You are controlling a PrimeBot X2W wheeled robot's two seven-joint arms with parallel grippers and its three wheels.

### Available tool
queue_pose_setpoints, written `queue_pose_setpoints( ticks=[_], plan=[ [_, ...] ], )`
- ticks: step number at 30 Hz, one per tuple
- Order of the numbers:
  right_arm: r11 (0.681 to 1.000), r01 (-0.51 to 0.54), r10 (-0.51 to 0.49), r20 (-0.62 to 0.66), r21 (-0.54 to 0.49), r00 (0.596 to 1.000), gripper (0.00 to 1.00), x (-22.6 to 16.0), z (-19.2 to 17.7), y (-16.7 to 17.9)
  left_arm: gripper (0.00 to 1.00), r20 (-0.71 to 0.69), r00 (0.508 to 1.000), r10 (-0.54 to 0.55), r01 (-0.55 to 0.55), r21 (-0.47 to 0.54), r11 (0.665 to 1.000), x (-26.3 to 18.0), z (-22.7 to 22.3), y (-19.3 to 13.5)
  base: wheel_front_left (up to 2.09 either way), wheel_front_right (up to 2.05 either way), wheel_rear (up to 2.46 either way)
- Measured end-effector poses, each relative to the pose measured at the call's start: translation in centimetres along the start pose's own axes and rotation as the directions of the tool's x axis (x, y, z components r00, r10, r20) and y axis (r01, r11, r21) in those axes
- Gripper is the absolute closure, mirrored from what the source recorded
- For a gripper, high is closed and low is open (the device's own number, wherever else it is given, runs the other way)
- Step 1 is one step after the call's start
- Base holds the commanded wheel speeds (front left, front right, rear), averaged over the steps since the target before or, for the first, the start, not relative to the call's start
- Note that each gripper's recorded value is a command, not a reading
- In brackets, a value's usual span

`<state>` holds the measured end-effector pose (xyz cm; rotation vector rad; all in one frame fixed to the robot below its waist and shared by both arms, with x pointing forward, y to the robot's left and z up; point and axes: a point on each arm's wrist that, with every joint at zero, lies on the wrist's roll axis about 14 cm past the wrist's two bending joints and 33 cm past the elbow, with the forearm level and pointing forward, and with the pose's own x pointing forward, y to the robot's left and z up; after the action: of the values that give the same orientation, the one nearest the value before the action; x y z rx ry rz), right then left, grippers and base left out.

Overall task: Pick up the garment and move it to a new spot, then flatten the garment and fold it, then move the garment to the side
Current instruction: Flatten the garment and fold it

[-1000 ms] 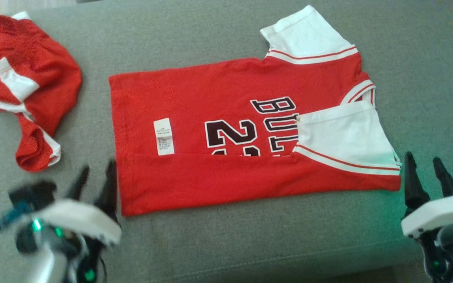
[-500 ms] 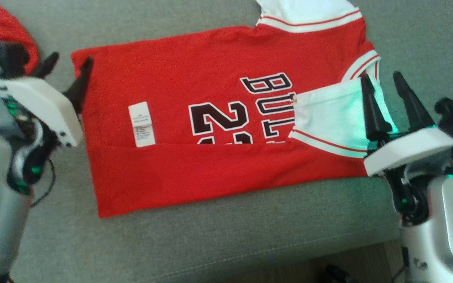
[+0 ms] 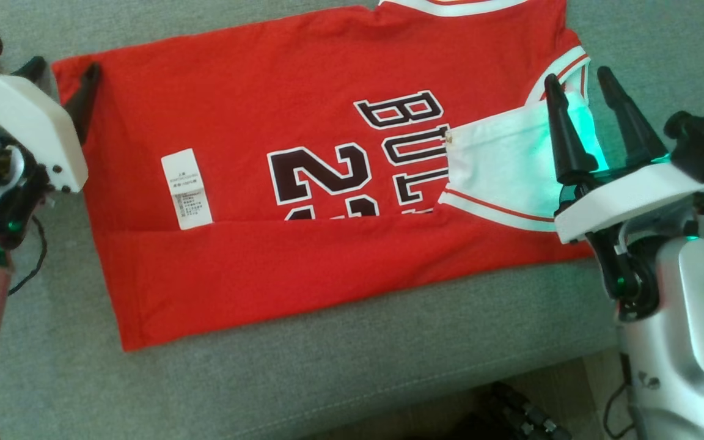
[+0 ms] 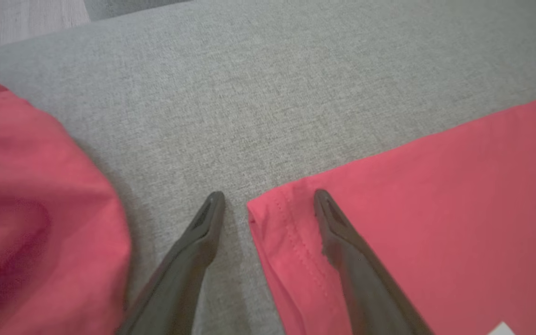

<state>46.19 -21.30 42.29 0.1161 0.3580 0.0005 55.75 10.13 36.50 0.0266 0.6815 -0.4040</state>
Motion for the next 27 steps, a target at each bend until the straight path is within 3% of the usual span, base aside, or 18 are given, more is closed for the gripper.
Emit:
queue_pose_setpoints(
  ticks=[5, 6, 7, 8, 10, 13, 14, 21, 27],
  plan=[
    [1.000, -0.013, 0.013, -0.001, -0.014, 1.000, 0.00, 0.2, 0.1, 0.2, 0.00, 0.001, 1.000, -0.012, 0.012, 0.005, 1.000, -0.2, 0.0, -0.2, 0.00, 0.00, 0.00],
    [1.000, -0.019, 0.019, -0.006, -0.017, 1.000, 0.00, 0.3, 0.0, 0.4, 0.11, -0.001, 1.000, -0.016, 0.016, 0.007, 1.000, -0.2, -0.1, -0.3, 0.00, 0.00, 0.00],
    [0.999, -0.025, 0.025, -0.011, -0.019, 1.000, 0.00, 0.4, -0.2, 0.6, 0.36, -0.002, 1.000, -0.020, 0.020, 0.009, 1.000, -0.3, -0.1, -0.4, 0.00, 0.00, 0.00],
    [0.999, -0.030, 0.030, -0.015, -0.022, 0.999, 0.00, 0.5, -0.2, 0.7, 0.52, -0.001, 1.000, -0.026, 0.026, 0.011, 1.000, -0.3, -0.1, -0.5, 0.00, 0.00, 0.00],
    [0.999, -0.035, 0.034, -0.021, -0.027, 0.999, 0.00, 0.7, -0.2, 0.8, 0.58, 0.002, 1.000, -0.031, 0.031, 0.007, 0.999, -0.3, -0.1, -0.6, 0.00, 0.00, 0.00],
    [0.998, -0.043, 0.042, -0.019, -0.055, 0.999, 0.00, 1.6, 0.5, 0.6, 0.83, 0.040, 0.998, -0.039, 0.039, 0.003, 0.999, -0.5, 0.3, -0.7, 0.00, 0.00, 0.00],
    [0.997, -0.047, 0.046, -0.013, -0.064, 0.999, 0.00, 2.0, 1.0, 0.6, 0.97, 0.060, 0.997, -0.039, 0.040, -0.001, 0.999, -0.5, 0.5, -0.7, 0.00, 0.00, 0.00],
    [0.989, -0.071, 0.068, -0.026, -0.130, 0.997, 0.00, 5.3, 3.3, 1.0, 1.00, 0.141, 0.989, -0.042, 0.047, -0.031, 0.998, -1.2, 1.2, -1.0, 0.00, 0.00, 0.00],
    [0.972, -0.034, 0.011, -0.098, -0.234, 0.995, 0.00, 9.8, 5.5, -0.3, 1.00, 0.203, 0.978, -0.039, 0.050, -0.049, 0.998, -2.2, 1.6, -1.1, 0.00, 0.00, 0.00]
  ],
)
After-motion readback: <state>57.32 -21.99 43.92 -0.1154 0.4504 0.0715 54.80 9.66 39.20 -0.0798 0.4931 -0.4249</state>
